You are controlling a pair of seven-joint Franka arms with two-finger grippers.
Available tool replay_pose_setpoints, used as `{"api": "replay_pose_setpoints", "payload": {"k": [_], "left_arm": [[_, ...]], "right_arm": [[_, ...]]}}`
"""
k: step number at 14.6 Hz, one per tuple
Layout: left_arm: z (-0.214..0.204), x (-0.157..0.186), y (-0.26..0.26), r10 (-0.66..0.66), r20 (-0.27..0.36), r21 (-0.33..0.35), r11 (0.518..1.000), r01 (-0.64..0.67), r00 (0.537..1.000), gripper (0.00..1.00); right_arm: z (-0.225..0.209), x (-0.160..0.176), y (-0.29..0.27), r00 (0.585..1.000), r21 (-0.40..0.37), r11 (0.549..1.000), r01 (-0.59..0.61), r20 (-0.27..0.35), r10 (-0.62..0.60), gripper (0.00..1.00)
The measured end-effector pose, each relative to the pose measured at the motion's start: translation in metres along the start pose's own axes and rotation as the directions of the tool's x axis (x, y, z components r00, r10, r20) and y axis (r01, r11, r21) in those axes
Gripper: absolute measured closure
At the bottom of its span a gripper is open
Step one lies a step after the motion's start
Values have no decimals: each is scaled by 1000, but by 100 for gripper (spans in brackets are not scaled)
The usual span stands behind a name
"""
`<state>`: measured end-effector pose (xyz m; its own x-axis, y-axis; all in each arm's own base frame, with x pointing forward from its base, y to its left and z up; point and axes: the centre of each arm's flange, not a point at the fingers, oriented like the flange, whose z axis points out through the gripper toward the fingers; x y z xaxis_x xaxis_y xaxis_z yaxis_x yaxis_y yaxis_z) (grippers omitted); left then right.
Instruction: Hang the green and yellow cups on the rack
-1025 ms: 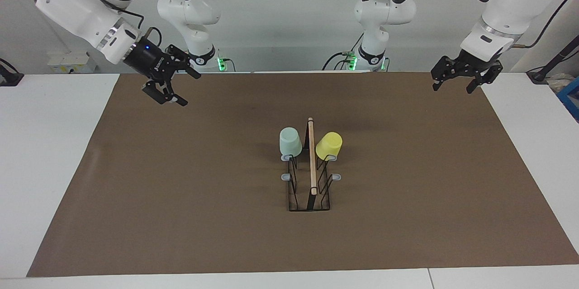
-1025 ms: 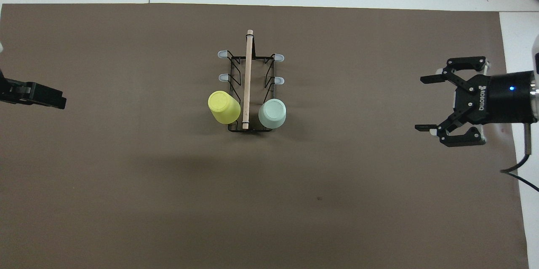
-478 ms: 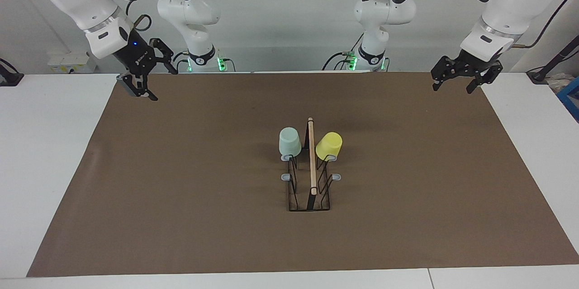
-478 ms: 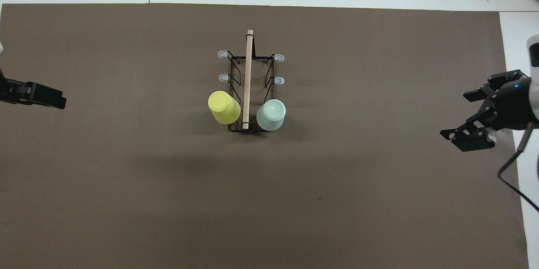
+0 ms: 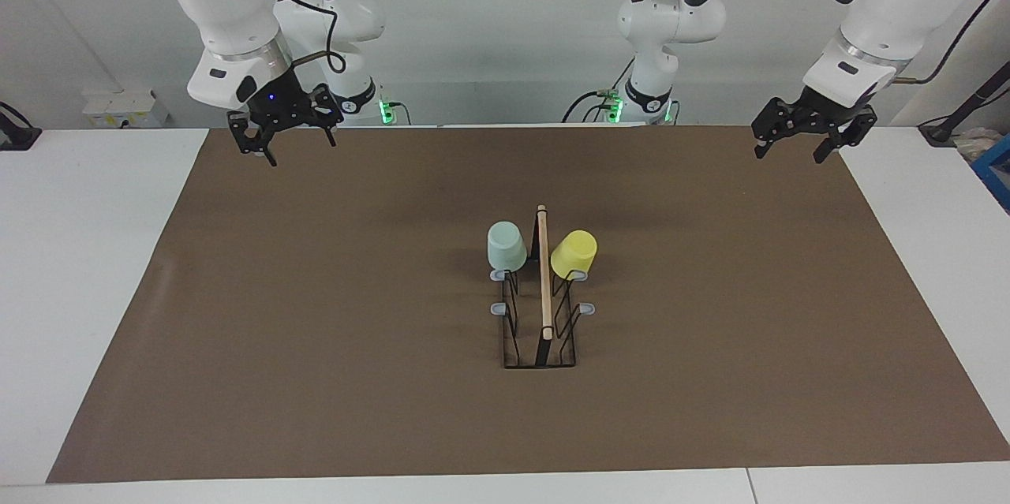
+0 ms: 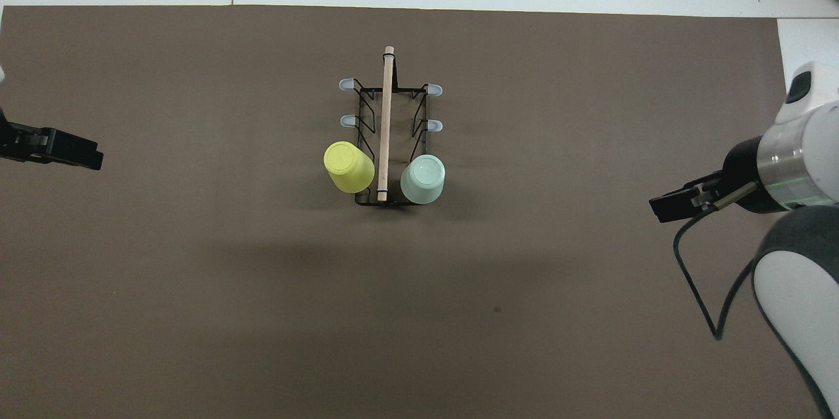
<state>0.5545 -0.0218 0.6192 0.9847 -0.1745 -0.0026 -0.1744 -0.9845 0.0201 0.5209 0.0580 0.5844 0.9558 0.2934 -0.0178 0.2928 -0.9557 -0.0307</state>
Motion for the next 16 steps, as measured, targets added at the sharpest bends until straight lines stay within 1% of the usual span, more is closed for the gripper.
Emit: {"api": "replay_pose_setpoints", "payload": {"k": [3,5,8,10,12,15,16], "left_arm": [[0,0,0,0,0,0,1000,0,1000,0],[0,0,0,0,0,0,1000,0,1000,0],[0,0,0,0,0,0,1000,0,1000,0],[0,0,0,0,0,0,1000,0,1000,0],[0,0,0,0,1,0,1000,0,1000,0],[0,0,0,0,1,0,1000,0,1000,0],[0,0,0,0,1,0,1000,0,1000,0]], "right_arm": [[17,-2,10,987,4,988,-154,35,154,0],[25,0,13,979,3,980,-198,52,198,0],[42,9,26,974,-20,978,-209,82,210,0],[42,16,25,973,-21,979,-205,101,206,0],[29,18,8,964,-27,974,-227,134,229,0],[18,24,-39,959,-42,967,-249,126,253,0],[17,25,-45,959,-33,968,-251,126,253,0]]}}
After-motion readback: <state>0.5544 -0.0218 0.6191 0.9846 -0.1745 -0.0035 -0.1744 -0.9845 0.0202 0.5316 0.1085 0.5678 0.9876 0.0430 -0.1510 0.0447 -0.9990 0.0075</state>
